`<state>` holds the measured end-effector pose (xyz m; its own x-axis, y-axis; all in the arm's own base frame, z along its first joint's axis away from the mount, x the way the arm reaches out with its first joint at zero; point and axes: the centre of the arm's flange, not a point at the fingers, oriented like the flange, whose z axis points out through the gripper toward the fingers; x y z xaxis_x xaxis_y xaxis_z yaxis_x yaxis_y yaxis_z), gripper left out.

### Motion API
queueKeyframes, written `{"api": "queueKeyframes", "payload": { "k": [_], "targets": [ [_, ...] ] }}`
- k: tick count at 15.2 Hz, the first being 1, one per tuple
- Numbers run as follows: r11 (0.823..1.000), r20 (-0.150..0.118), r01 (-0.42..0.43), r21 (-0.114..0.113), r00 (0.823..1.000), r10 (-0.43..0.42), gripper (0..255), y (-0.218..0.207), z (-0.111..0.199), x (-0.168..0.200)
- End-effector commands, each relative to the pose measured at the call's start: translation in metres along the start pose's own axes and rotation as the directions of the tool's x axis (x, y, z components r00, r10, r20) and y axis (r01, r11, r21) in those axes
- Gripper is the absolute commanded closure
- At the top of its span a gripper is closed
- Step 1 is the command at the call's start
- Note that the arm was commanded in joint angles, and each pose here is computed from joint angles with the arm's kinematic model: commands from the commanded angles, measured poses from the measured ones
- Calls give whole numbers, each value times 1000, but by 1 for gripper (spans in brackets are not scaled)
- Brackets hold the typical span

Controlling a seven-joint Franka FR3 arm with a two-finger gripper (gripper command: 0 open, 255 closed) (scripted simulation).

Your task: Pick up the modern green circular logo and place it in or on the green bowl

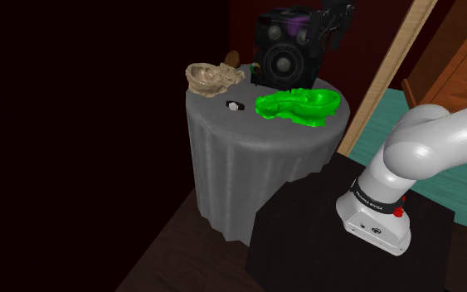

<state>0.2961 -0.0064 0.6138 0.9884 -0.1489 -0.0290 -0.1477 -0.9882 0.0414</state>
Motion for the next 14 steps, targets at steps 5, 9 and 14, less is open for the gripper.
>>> {"api": "queueKeyframes", "payload": {
  "k": [5, 9, 14],
  "targets": [
    [984, -98, -98, -146, 992, 84, 0, -45, 34, 23],
    [938, -206, -206, -279, 967, 151, 0, -83, 72, 54],
    [840, -349, -348, -416, 914, 206, 0, -117, 122, 101]
  ]
}}
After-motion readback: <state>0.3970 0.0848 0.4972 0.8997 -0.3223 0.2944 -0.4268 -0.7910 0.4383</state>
